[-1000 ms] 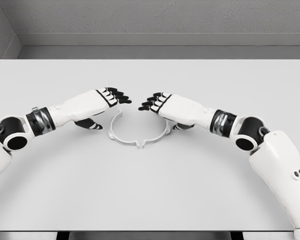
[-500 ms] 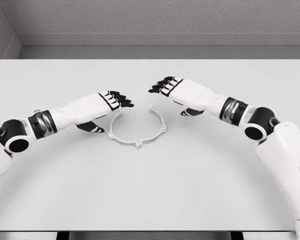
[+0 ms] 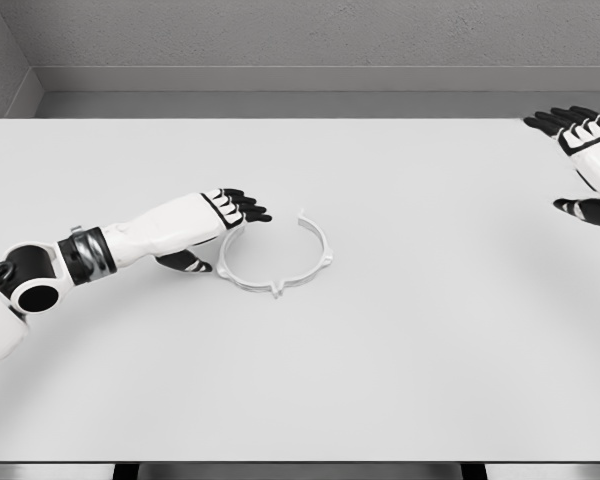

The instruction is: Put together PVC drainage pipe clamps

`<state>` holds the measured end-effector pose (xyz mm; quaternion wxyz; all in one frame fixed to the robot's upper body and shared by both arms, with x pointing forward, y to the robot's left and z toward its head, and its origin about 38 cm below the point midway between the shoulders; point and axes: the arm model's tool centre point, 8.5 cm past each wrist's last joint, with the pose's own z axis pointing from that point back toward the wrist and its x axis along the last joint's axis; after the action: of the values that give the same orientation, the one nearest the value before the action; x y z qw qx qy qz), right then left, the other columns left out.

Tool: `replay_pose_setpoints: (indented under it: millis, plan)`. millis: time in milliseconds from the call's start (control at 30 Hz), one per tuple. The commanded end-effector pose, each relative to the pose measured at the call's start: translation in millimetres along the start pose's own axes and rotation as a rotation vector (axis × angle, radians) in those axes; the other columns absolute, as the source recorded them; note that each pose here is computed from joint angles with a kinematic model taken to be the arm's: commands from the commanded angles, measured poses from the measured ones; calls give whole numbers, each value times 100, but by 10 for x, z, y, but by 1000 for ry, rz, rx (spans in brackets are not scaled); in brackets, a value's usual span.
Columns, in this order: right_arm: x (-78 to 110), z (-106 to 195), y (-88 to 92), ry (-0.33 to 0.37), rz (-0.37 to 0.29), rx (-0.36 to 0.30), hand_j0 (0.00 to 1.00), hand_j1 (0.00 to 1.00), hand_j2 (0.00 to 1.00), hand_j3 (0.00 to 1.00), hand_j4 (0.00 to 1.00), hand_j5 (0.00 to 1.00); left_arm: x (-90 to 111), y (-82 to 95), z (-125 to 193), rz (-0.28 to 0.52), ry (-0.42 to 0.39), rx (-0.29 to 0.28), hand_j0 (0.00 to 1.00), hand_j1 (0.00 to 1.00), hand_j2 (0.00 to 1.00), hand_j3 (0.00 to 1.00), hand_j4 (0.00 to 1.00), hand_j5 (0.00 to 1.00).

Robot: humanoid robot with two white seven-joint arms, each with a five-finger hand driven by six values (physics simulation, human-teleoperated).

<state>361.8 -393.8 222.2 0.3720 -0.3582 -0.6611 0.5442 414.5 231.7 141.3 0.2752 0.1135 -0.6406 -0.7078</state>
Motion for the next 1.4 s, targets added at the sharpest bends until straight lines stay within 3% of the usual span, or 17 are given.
replay_pose_setpoints:
  millis: [0, 200, 300, 1367]
  plan:
    - [-52, 35, 4, 17, -21, -12, 100, 100, 100, 100, 100, 100, 4, 4, -7, 2, -1, 4, 100, 100, 100, 100, 100, 100]
    - [52, -29, 128, -17, -55, 10, 100, 100, 100, 100, 100, 100, -12, -16, -8, 6, 4, 1, 100, 100, 100, 100, 100, 100]
    - [185, -135, 156, -68, -63, 16, 100, 100, 100, 100, 100, 100, -9, -22, -17, 5, 4, -1, 100, 100, 100, 100, 100, 100]
    - [206, -159, 177, -77, -62, 27, 100, 100, 100, 100, 100, 100, 114, -14, -233, 19, -36, 8, 100, 100, 100, 100, 100, 100]
